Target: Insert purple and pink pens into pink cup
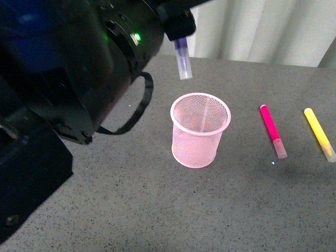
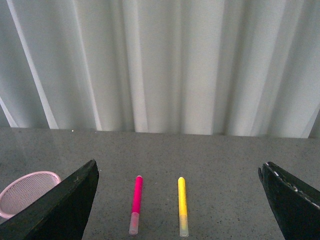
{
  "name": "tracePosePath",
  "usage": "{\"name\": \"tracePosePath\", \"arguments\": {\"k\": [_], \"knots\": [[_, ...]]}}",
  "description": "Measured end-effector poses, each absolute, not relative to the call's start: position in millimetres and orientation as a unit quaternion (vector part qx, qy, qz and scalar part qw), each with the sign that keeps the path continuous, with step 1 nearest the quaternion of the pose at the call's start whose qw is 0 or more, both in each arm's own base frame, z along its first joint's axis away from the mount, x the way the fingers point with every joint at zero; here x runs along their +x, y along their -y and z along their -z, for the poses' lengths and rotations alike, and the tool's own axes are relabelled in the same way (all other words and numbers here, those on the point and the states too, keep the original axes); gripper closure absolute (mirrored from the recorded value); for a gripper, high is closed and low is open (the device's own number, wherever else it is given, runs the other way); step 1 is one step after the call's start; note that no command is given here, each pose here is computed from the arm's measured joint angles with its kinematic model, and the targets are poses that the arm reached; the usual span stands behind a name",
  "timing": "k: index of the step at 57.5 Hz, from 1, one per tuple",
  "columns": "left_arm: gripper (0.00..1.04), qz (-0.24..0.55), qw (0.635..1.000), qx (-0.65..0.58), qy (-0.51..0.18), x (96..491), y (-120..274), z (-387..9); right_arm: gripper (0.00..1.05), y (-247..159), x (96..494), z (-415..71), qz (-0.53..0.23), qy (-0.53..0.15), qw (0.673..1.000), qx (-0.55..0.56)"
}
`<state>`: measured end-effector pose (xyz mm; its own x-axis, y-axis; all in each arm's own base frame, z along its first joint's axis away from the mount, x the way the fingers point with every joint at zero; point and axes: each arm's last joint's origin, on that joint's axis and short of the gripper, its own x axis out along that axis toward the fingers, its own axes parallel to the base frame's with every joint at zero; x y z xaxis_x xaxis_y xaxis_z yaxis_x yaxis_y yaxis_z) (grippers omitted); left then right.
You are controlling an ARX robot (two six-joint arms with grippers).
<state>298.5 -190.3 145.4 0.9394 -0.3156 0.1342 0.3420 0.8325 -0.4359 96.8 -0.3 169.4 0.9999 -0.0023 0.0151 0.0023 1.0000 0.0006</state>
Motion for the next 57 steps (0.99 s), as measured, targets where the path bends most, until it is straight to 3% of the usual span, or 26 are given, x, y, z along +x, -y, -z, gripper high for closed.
{"name": "tracePosePath", "arguments": {"k": [48, 53, 57], "knots": [[0.93, 0.147, 0.956, -0.253, -0.019, 312.9, 220.2, -93.9, 0.07, 0.3, 96.8, -169.4, 0.001, 0.008, 1.000, 0.000], [0.81, 0.148, 0.955, -0.255, -0.019, 313.5, 221.1, -93.6, 0.07, 0.3, 96.8, -169.4, 0.001, 0.008, 1.000, 0.000], [0.62, 0.148, 0.955, -0.256, -0.020, 313.5, 221.3, -93.5, 0.07, 0.3, 96.8, -169.4, 0.001, 0.008, 1.000, 0.000]]}}
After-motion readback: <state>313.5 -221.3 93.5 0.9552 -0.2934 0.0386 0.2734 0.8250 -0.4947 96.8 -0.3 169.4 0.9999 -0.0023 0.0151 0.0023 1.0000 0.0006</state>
